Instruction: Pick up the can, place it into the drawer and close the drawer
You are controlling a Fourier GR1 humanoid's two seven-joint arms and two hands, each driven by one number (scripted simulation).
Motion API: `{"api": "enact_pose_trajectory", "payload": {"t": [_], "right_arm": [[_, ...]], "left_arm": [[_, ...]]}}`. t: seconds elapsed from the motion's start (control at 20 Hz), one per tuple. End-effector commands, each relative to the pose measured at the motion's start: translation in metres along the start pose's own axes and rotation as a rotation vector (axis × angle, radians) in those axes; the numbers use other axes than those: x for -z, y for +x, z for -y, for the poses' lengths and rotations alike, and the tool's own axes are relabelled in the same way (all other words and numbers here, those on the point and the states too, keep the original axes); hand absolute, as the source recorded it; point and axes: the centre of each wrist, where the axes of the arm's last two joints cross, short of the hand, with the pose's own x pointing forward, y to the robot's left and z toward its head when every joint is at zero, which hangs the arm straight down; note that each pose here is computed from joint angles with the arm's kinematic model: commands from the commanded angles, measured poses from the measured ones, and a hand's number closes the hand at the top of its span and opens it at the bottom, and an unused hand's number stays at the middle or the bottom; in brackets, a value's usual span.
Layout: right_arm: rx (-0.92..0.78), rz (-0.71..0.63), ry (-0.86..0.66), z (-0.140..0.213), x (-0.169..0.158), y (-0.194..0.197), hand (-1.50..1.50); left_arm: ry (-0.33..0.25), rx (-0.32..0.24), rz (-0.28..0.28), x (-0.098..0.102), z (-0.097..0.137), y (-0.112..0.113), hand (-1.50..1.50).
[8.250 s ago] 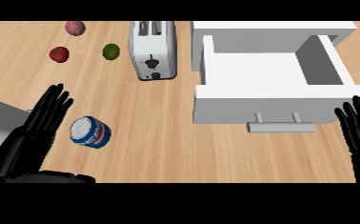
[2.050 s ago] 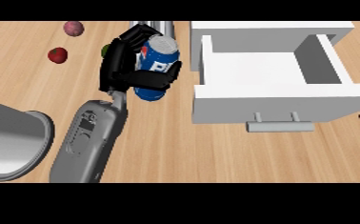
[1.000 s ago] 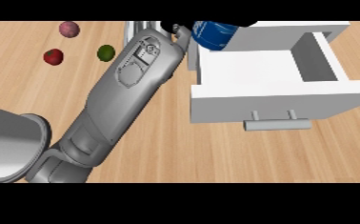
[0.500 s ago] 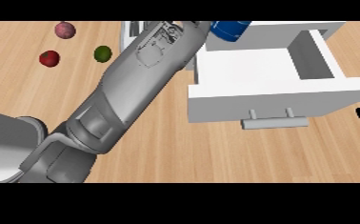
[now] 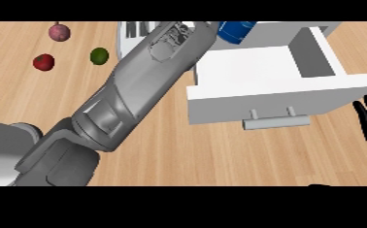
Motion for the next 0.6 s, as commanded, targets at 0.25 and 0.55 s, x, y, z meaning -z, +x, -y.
{"api": "enact_pose_trajectory", "payload": {"t": [0.25, 0.55], "right_arm": [[-0.002, 0.007, 0.006, 0.001, -0.001, 0.001, -1.50], [-0.002, 0.015, 0.015, -0.002, 0.022, -0.001, -1.50]], "left_arm": [[0.055, 0.052, 0.023, 0.003, 0.003, -0.008, 1.50], [0.052, 0.118, 0.016, -0.004, 0.002, -0.045, 1.50]]}}
